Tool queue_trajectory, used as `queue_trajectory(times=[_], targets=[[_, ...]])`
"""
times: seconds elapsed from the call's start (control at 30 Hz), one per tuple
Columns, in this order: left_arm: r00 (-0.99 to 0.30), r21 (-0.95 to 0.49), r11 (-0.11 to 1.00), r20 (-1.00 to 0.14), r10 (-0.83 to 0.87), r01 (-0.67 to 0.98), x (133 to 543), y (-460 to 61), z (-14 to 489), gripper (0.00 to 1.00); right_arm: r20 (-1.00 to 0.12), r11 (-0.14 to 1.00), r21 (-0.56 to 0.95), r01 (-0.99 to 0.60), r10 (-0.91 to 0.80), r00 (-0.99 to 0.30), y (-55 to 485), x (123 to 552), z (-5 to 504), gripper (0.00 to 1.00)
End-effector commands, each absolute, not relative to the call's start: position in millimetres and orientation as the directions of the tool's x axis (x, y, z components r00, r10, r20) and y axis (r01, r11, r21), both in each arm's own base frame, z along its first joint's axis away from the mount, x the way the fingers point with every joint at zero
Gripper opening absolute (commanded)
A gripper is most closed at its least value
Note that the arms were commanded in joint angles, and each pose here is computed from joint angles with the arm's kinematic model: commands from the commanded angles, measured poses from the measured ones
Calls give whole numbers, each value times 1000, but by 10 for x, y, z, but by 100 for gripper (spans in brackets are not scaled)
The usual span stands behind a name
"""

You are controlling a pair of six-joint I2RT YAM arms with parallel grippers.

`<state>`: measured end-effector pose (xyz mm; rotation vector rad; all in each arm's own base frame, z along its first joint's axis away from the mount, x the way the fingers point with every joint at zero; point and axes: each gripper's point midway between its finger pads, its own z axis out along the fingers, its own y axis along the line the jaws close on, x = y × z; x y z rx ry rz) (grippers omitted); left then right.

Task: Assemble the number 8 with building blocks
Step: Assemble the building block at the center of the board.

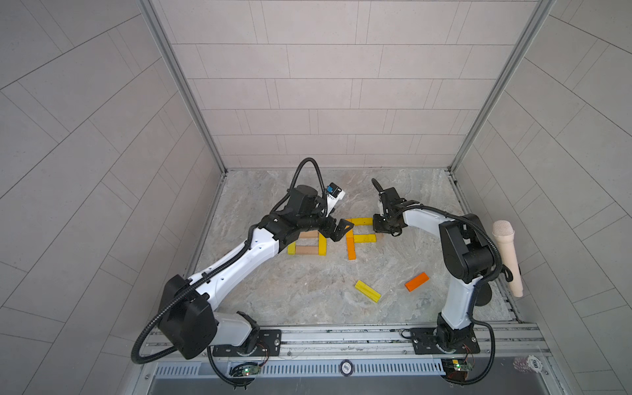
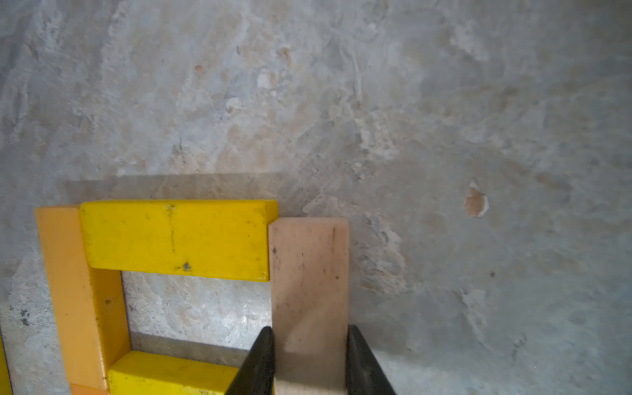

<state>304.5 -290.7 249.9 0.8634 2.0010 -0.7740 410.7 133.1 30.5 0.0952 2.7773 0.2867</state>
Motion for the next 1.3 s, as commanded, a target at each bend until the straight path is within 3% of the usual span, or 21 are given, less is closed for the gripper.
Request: queue_trajectory(times=[0.0, 0.33, 0.87, 1.27], targets=[[-406, -195, 568, -872, 272, 799, 3047, -2903, 2708, 100, -303, 978, 204, 48, 110, -947, 1314, 4093, 220, 34], [-406, -196, 566, -872, 273, 801, 3048, -2908, 2705, 100, -300, 979, 199, 50, 109, -948, 1303, 4090, 203, 36], [-405, -199, 565, -875, 266, 800, 3044, -2905, 2727, 100, -367, 968, 251, 14, 109, -924, 1343, 3962, 644, 53], [-408, -195, 578, -874, 263, 792, 3052, -2884, 2717, 100, -474, 961, 221, -167, -44, -879, 1523, 3178, 1072, 66]])
